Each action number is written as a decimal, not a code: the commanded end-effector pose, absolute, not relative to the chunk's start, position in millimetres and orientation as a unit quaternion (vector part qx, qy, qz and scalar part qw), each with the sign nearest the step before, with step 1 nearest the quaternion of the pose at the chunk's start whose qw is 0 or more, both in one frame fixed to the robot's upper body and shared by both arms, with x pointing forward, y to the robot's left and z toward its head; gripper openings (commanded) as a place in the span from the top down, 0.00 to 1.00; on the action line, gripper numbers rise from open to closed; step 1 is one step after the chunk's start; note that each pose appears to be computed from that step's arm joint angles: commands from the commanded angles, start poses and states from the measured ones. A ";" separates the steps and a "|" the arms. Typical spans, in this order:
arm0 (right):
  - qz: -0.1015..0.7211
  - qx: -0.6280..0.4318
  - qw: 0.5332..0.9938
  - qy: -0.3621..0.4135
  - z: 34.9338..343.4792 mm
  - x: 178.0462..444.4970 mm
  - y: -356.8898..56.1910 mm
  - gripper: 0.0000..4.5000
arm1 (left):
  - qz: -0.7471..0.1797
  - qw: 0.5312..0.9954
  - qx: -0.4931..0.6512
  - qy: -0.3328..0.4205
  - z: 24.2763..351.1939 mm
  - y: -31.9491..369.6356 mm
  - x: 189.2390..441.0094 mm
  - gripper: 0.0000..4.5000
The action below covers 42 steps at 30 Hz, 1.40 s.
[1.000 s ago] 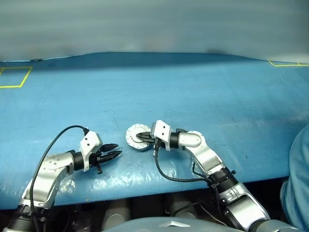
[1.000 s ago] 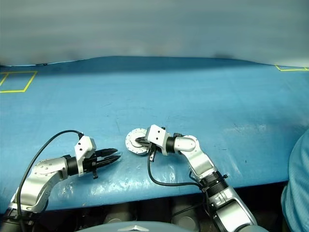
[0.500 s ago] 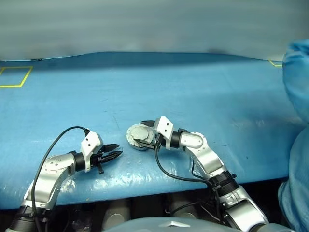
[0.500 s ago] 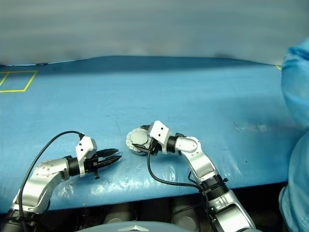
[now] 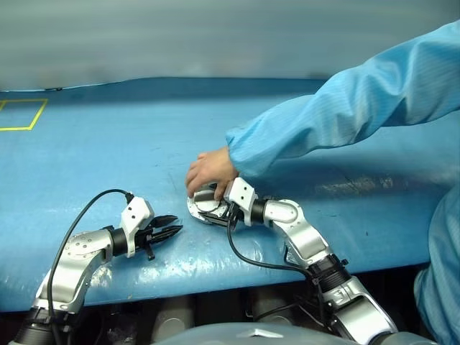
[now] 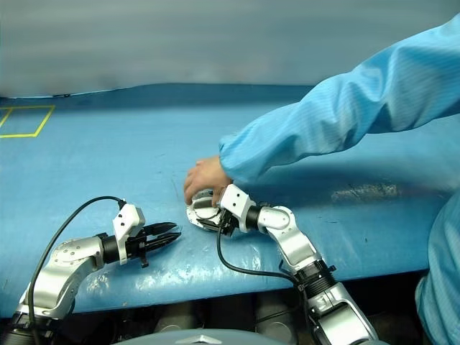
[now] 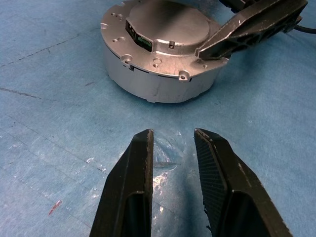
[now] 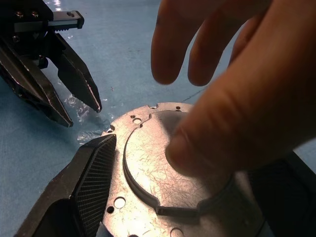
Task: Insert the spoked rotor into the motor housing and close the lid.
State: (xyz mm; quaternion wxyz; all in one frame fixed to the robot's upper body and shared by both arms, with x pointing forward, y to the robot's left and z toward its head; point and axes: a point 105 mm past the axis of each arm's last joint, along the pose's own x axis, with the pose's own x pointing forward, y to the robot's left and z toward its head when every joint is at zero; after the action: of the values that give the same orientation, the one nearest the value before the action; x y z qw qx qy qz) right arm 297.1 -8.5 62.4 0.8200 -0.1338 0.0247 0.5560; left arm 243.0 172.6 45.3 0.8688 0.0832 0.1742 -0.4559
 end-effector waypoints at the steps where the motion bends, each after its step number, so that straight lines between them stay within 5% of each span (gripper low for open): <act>1: 0.560 -0.112 0.820 0.027 64.6 297.9 -5.9 0.07 | -0.458 0.871 0.089 0.153 54.9 170.2 243.5 0.69; 20: 0.560 -0.076 0.824 0.034 66.6 297.8 -7.2 0.07 | -0.453 0.874 0.086 0.154 52.6 170.4 243.1 0.69; 26: 0.556 0.020 0.831 -0.010 99.1 299.6 -4.3 0.07 | -0.452 0.874 0.086 0.153 53.0 170.5 244.2 0.69; 31: 0.551 0.004 0.834 -0.012 99.2 302.4 -5.9 0.07 | -0.450 0.875 0.087 0.153 53.0 171.6 244.6 0.69; 42: 0.580 0.078 0.803 -0.108 154.8 285.2 -8.4 0.07 | -0.448 0.878 0.083 0.151 53.3 172.2 244.9 0.69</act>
State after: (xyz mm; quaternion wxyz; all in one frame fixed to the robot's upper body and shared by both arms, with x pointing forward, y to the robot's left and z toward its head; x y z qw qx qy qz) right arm 291.6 -7.1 140.8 0.8137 0.0706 -0.0795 0.5715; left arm 242.3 173.6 42.6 0.8738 0.0795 0.1764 -0.4462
